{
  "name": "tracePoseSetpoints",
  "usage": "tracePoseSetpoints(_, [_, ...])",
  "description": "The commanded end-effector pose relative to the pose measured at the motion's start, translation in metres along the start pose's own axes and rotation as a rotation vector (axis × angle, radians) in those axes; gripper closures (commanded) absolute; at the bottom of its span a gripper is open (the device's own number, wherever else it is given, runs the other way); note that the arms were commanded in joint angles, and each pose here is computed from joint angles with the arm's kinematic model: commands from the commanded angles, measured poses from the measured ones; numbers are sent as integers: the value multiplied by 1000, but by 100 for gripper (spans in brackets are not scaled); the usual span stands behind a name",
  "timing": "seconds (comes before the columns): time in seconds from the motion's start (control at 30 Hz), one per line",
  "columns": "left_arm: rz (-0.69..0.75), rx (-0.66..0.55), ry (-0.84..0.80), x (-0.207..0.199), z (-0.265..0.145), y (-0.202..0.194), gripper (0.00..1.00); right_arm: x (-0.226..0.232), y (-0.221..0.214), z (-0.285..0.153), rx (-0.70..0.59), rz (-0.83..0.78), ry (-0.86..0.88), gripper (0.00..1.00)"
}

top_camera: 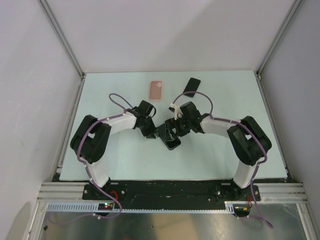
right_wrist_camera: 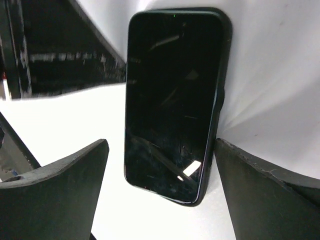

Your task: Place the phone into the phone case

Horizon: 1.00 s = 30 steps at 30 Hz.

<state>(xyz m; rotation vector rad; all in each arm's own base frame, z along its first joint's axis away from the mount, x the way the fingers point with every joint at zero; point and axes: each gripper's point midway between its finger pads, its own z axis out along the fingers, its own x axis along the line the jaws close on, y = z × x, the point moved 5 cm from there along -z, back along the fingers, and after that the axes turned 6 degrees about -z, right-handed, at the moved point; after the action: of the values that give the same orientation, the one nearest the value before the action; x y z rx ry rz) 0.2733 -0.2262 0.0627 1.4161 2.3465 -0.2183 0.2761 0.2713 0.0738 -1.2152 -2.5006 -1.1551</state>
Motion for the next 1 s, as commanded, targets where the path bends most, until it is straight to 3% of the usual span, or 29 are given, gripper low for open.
tracePoseSetpoints(0.0, [-24,-70,-53,-13,-4,25,74,12,-34,3,83,93,-82,8])
tracePoseSetpoints(0.47, [-8,-98,-80,-8,-23,20,74,-1,-43,13,98,80,-358,13])
tracePoseSetpoints(0.7, [-11,-103,-77,-5,-26,20,74,-3,-47,17,126,54,-400,20])
tracePoseSetpoints(0.97, [-9,-100,-82,-5,-28,19,74,-5,-53,22,152,30,-430,18])
